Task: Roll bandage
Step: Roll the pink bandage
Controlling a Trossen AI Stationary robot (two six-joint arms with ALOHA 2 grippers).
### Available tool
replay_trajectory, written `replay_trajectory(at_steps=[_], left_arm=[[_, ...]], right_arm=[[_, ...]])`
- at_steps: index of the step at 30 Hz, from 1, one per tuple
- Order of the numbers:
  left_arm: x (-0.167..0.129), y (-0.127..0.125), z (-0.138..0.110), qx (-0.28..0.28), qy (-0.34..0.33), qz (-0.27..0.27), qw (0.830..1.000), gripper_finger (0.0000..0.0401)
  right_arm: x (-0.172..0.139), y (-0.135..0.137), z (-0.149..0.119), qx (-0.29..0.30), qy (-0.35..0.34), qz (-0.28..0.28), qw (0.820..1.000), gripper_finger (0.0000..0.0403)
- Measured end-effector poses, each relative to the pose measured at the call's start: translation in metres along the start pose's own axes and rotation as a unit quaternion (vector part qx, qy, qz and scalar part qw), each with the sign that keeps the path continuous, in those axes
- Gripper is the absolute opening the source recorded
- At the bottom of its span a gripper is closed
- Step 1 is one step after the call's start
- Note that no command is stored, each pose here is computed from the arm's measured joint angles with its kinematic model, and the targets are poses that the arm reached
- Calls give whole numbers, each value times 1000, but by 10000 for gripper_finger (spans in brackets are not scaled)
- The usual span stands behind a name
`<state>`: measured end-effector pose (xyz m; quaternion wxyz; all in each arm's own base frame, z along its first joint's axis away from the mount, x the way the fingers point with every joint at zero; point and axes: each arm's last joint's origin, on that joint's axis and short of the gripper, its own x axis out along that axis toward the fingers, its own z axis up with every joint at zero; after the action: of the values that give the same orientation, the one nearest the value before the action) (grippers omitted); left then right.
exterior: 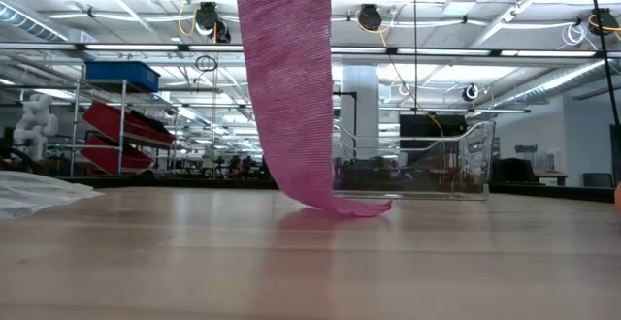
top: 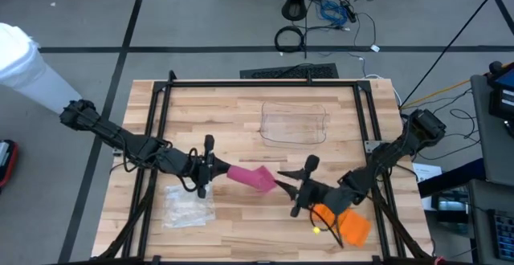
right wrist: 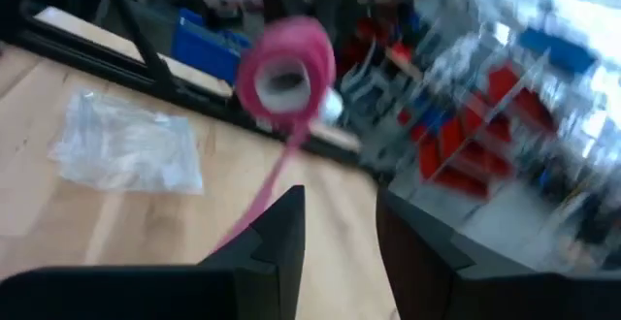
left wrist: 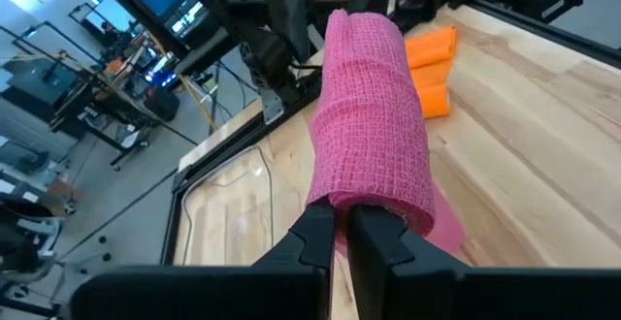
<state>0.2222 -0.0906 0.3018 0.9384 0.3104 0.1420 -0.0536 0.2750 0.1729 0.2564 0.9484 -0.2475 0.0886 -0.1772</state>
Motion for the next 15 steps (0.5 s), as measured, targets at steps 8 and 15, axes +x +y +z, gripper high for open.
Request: replay_trajectory(at_steps=[8, 15], left_arm=[[0, 3, 1, -96, -2, 4, 995, 17], [1, 16, 2, -248, 16, 17, 968, 17]], right_arm=[[13, -12, 14, -60, -18, -5, 998, 105], [16, -10, 10, 35, -14, 25, 999, 105]])
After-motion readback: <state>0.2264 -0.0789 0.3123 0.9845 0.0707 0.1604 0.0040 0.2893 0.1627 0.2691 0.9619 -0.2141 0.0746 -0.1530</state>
